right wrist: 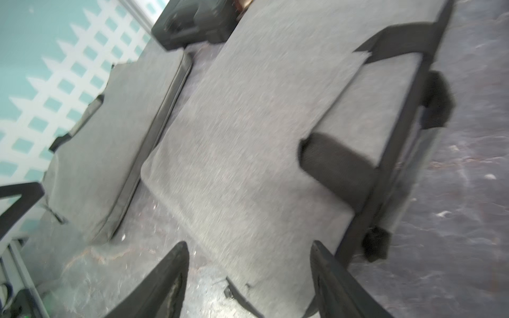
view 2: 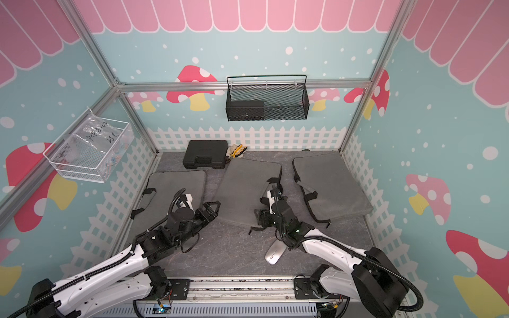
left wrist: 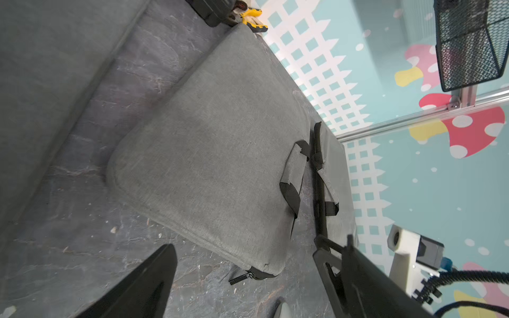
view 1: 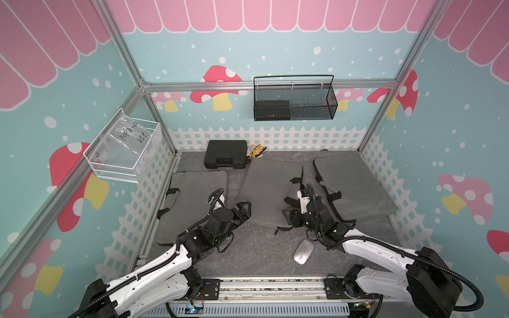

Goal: Put the mouse into the laptop bag
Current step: Close the zippered laptop bag at the center of the board, then zip the zipper on the zippered laptop bag.

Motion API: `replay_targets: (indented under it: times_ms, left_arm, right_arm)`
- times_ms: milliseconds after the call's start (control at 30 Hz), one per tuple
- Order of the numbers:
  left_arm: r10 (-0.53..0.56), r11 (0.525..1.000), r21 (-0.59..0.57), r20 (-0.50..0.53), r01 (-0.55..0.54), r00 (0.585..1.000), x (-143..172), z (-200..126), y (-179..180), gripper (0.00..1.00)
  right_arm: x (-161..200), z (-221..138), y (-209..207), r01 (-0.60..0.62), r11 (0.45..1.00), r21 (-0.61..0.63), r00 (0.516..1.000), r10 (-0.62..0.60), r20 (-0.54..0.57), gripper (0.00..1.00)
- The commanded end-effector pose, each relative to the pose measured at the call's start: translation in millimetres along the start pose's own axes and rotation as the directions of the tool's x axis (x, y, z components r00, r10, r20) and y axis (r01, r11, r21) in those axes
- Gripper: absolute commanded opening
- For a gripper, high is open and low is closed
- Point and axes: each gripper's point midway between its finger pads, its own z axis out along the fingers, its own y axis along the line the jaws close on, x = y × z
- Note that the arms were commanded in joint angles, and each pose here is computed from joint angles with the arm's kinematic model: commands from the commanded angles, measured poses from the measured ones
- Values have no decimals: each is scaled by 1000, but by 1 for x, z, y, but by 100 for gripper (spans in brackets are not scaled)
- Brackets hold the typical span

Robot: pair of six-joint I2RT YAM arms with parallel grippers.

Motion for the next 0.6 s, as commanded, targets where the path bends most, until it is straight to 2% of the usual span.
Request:
replay_targets:
  times_ms: [0, 267, 567]
  left_arm:
    - [-99, 994, 55, 60, 96, 993, -11, -5, -5, 97]
    - [-80, 996, 29, 52, 79, 995, -9, -4, -2, 98]
    - [-68, 998, 3, 111, 68, 991, -19, -4, 3, 99]
  right_arm:
    - [13, 13, -7, -13, 998, 57, 999, 15, -37, 64]
    - [39, 49, -19, -8, 993, 114, 992, 22, -124, 61]
    - [43, 89, -48, 24, 974, 227, 982, 19, -186, 57]
